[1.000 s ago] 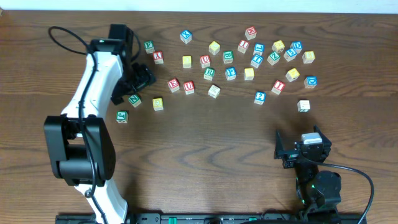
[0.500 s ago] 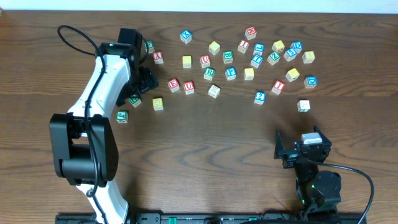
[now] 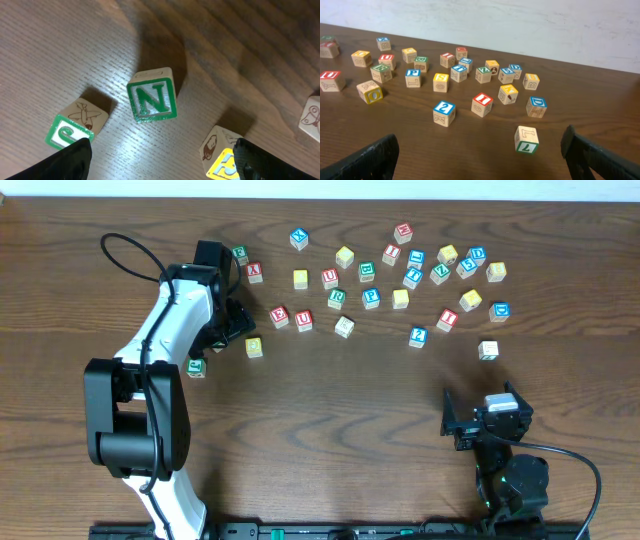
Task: Spell out NEURIPS
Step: 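Lower the left gripper around the green N block and close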
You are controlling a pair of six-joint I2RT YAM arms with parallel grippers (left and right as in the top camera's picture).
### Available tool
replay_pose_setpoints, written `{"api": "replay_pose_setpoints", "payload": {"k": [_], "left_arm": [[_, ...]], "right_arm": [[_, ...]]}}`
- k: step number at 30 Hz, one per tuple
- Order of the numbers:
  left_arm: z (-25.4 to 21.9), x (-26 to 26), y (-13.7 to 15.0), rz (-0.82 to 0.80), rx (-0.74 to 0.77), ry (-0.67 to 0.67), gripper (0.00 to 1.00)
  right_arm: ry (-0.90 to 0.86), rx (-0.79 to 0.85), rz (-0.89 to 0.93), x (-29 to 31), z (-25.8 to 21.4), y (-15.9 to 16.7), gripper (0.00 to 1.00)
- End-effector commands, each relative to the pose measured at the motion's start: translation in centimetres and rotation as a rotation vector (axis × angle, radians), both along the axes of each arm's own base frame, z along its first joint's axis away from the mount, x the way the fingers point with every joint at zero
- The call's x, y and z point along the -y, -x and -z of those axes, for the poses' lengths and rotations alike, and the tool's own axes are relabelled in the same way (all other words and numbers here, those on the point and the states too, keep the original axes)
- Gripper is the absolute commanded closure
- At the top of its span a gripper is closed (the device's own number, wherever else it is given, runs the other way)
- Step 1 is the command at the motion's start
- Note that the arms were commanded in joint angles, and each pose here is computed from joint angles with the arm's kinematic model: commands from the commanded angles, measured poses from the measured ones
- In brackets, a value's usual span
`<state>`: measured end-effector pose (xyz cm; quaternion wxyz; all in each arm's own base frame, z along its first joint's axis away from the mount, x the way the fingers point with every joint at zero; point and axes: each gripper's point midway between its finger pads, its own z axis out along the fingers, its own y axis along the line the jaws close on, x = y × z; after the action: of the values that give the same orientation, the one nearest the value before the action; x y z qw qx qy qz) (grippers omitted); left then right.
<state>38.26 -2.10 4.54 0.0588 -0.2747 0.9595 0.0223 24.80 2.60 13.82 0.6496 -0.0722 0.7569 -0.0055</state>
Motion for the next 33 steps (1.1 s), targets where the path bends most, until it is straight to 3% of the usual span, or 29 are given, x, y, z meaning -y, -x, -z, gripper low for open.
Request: {"api": "replay_pose_setpoints", "payload": {"k": [1, 33], "left_arm": [[-1.0, -0.3, 0.0, -0.006, 0.033, -0.006, 0.11], [-0.1, 0.0, -0.4, 0.07, 0.091, 0.075, 0.14]], "right_arm": [[-0.004, -0.001, 0.003, 0.1, 0.0, 0.0, 0.01], [-0.004, -0.001, 0.003, 0.1, 0.0, 0.0, 0.01]]}}
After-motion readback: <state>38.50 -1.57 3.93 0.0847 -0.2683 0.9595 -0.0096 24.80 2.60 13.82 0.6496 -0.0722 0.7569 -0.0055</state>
